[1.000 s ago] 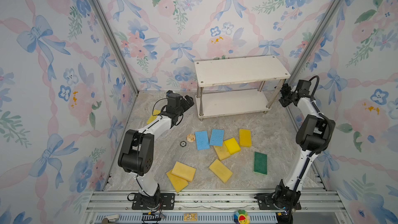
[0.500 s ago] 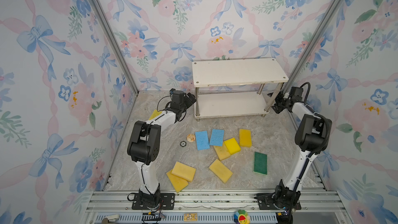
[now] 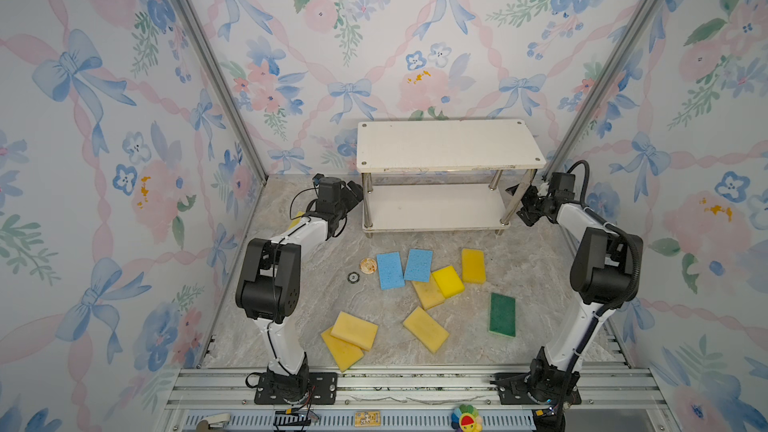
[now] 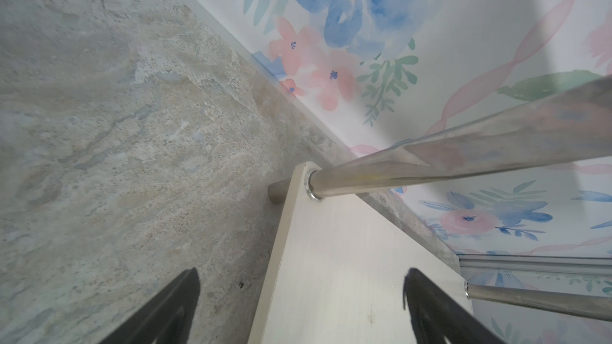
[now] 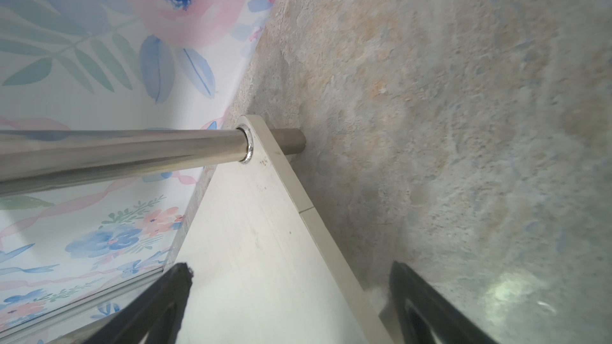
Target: Place and organize the cleaning sponges onto the shelf
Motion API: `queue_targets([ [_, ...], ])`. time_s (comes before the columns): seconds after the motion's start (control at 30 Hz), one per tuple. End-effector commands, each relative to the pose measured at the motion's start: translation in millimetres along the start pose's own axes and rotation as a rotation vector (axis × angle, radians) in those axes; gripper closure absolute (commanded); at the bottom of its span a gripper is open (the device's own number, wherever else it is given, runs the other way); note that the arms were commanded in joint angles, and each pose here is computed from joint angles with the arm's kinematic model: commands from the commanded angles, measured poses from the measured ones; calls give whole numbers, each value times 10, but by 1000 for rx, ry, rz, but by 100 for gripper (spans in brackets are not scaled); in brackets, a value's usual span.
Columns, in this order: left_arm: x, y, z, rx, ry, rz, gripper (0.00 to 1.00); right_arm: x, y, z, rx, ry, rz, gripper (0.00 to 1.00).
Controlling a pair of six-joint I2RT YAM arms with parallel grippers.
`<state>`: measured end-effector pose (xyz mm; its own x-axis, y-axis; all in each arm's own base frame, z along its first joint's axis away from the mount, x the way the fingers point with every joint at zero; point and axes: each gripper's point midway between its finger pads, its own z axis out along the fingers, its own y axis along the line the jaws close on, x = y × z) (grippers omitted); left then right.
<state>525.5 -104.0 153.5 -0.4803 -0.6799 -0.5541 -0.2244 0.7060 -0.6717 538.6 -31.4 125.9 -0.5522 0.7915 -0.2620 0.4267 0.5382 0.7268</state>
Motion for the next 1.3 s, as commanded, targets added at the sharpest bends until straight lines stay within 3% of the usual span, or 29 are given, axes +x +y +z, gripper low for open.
queue_targets([
  [0.0, 214, -187, -147, 83, 77, 75, 2, 624, 496, -17, -71, 124, -120, 3],
  [0.53, -129, 209, -445, 46, 20, 25, 2, 1055, 479, -109, -26, 112, -104, 3],
  [1.27, 45, 34, -168, 91, 101, 33, 2, 892, 159, -574, 38, 53, -60, 3],
])
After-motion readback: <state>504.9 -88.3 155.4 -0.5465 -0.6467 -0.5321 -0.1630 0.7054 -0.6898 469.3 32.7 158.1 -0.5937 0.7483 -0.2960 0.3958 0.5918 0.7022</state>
